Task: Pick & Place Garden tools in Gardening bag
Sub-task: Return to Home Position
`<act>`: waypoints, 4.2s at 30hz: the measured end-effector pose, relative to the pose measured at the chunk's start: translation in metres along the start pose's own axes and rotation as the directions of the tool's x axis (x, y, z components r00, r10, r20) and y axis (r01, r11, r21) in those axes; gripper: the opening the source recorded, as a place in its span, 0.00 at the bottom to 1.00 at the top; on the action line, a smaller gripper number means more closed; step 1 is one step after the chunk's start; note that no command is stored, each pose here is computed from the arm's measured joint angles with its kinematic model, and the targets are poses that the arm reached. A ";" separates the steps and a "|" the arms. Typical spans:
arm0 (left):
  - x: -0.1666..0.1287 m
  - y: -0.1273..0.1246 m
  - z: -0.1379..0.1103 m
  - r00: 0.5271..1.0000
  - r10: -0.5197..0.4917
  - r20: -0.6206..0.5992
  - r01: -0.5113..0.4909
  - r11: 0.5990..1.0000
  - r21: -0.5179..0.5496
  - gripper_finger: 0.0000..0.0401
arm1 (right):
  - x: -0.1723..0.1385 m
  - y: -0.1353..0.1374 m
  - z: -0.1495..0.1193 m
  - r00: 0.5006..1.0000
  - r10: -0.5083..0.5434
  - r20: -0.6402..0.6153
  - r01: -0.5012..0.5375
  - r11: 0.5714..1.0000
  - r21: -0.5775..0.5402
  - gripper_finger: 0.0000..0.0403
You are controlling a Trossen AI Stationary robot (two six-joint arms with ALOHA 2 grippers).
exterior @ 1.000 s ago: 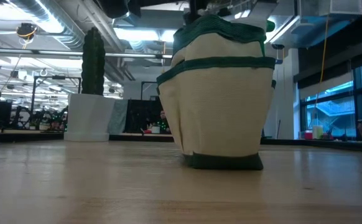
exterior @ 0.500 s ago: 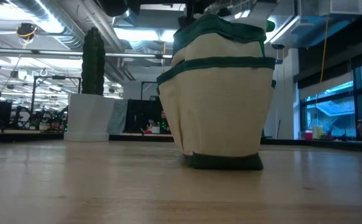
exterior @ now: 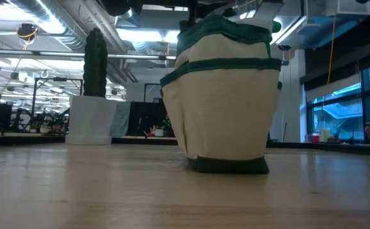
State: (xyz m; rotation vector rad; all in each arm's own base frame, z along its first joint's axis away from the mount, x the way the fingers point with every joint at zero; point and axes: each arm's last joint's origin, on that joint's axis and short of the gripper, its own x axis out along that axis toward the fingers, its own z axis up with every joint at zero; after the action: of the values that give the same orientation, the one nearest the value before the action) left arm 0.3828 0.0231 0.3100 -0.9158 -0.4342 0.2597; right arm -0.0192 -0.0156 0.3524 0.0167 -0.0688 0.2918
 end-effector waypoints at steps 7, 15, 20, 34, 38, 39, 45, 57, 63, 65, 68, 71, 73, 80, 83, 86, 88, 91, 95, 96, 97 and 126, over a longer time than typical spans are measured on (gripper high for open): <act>0.000 0.001 0.000 1.000 0.019 0.013 -0.019 1.000 0.002 0.28 | 0.009 0.002 -0.019 1.000 0.025 -0.017 -0.026 1.000 -0.004 0.01; 0.000 0.001 0.000 0.999 0.029 0.020 -0.028 0.999 -0.017 0.28 | 0.023 0.005 -0.046 0.998 0.012 -0.055 -0.009 0.999 0.038 0.01; -0.001 0.001 -0.003 0.999 0.050 0.012 -0.050 0.998 -0.024 0.28 | 0.041 0.010 -0.059 0.996 0.085 -0.006 -0.085 0.995 0.051 0.01; -0.005 -0.001 -0.010 0.996 0.089 0.020 -0.088 0.995 -0.044 0.28 | 0.075 0.017 -0.107 0.994 0.100 -0.035 -0.095 0.988 0.123 0.01; -0.005 -0.002 -0.012 0.996 0.086 0.015 -0.085 0.995 -0.056 0.28 | 0.079 0.015 -0.111 0.999 0.033 -0.013 -0.032 0.992 0.122 0.01; -0.006 -0.002 -0.012 0.996 0.086 0.015 -0.085 0.995 -0.057 0.28 | 0.080 0.015 -0.112 1.000 0.027 0.001 -0.027 0.992 0.124 0.01; -0.007 -0.004 -0.014 0.997 0.082 0.009 -0.082 0.995 -0.064 0.28 | 0.090 0.018 -0.124 0.991 0.079 0.105 -0.097 0.979 0.181 0.01; -0.009 -0.007 -0.018 0.997 0.076 -0.001 -0.076 0.995 -0.071 0.28 | 0.099 0.017 -0.156 0.999 0.048 0.018 -0.051 0.977 0.205 0.01; -0.008 -0.007 -0.017 0.997 0.078 0.000 -0.078 0.993 -0.084 0.28 | 0.104 0.015 -0.174 1.000 0.023 0.017 -0.026 0.971 0.237 0.01; -0.008 -0.007 -0.017 0.997 0.078 0.000 -0.078 0.993 -0.086 0.28 | 0.105 0.014 -0.176 1.000 0.011 0.027 -0.017 0.972 0.236 0.01; -0.008 -0.007 -0.018 0.997 0.079 0.000 -0.079 0.992 -0.094 0.28 | 0.105 0.012 -0.175 0.999 0.011 0.044 -0.021 0.974 0.225 0.01; -0.008 -0.006 -0.018 0.997 0.083 -0.003 -0.083 0.992 -0.098 0.28 | 0.105 0.010 -0.175 0.999 -0.014 0.051 0.003 0.977 0.213 0.01; -0.009 -0.005 -0.019 0.996 0.092 -0.010 -0.092 0.991 -0.093 0.28 | 0.105 0.007 -0.175 0.998 -0.042 0.048 0.031 0.977 0.210 0.01; -0.009 -0.003 -0.021 0.993 0.116 -0.031 -0.119 0.987 -0.109 0.28 | 0.105 -0.001 -0.177 0.997 -0.075 0.031 0.068 0.980 0.185 0.01; -0.009 -0.003 -0.020 0.993 0.114 -0.028 -0.116 0.987 -0.111 0.28 | 0.104 -0.005 -0.178 0.995 -0.102 0.014 0.098 0.978 0.183 0.01; -0.009 -0.003 -0.020 0.993 0.115 -0.029 -0.117 0.987 -0.110 0.28 | 0.104 -0.009 -0.182 0.990 -0.138 -0.020 0.139 0.972 0.190 0.01; -0.009 -0.003 -0.020 0.993 0.115 -0.030 -0.118 0.987 -0.110 0.28 | 0.103 -0.010 -0.184 0.987 -0.153 -0.048 0.159 0.969 0.190 0.01; -0.009 -0.002 -0.021 0.992 0.119 -0.032 -0.121 0.987 -0.107 0.28 | 0.104 -0.012 -0.187 0.988 -0.147 -0.056 0.155 0.969 0.191 0.01; -0.009 -0.002 -0.021 0.992 0.124 -0.036 -0.127 0.987 -0.103 0.28 | 0.104 -0.013 -0.189 0.991 -0.125 -0.056 0.133 0.972 0.195 0.01; -0.009 -0.001 -0.021 0.991 0.128 -0.040 -0.132 0.986 -0.100 0.28 | 0.104 -0.013 -0.189 0.990 -0.128 -0.055 0.136 0.971 0.194 0.01; -0.009 -0.001 -0.022 0.990 0.131 -0.042 -0.135 0.986 -0.098 0.28 | 0.103 -0.013 -0.189 0.990 -0.131 -0.056 0.140 0.971 0.194 0.01; -0.004 -0.002 0.004 0.861 -0.227 -0.455 0.374 0.889 0.264 0.00 | 0.101 -0.021 -0.189 0.933 -0.354 -0.058 0.359 0.910 0.207 0.01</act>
State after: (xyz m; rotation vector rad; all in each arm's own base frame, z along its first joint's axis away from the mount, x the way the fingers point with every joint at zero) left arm 0.3776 0.0227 0.3126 -0.5206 -0.1248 -0.1531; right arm 0.0961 -0.0016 0.1706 0.2391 -0.0135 -0.0692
